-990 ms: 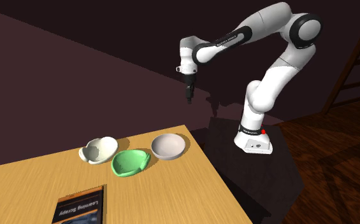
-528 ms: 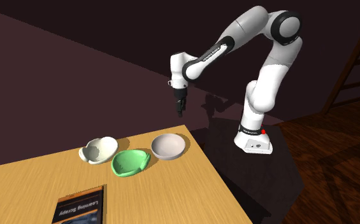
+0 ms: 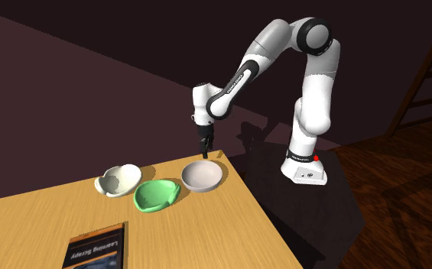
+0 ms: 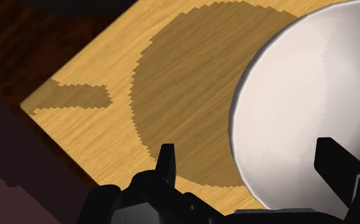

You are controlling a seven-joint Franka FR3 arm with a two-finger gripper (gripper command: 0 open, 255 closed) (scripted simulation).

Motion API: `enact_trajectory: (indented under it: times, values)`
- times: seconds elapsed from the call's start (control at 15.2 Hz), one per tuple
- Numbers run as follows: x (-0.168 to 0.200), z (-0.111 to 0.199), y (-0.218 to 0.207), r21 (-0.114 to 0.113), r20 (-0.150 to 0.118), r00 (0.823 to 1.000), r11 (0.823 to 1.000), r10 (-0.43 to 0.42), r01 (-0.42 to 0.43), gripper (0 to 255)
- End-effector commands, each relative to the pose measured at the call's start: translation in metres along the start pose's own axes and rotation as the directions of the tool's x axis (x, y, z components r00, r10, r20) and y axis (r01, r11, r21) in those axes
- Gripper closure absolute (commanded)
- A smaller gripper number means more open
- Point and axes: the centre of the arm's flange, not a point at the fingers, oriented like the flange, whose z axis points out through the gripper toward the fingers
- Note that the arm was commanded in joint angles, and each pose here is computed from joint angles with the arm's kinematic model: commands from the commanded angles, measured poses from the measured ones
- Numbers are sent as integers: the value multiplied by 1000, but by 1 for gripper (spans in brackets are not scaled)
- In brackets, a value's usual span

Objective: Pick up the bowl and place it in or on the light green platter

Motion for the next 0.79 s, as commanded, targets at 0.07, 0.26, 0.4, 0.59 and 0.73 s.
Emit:
enact_trajectory:
  times: [0.07,0.26,0.4,0.59,0.73]
  values:
    - [3,20,-2,2,-1,1000,1000,2,-2,0]
    - [3,36,-2,2,-1,1000,1000,2,-2,0]
    - [3,44,-2,2,-1,1000,1000,2,-2,0]
    - [3,44,-2,2,-1,1000,1000,2,-2,0]
    - [3,44,-2,2,-1,1000,1000,2,-2,0]
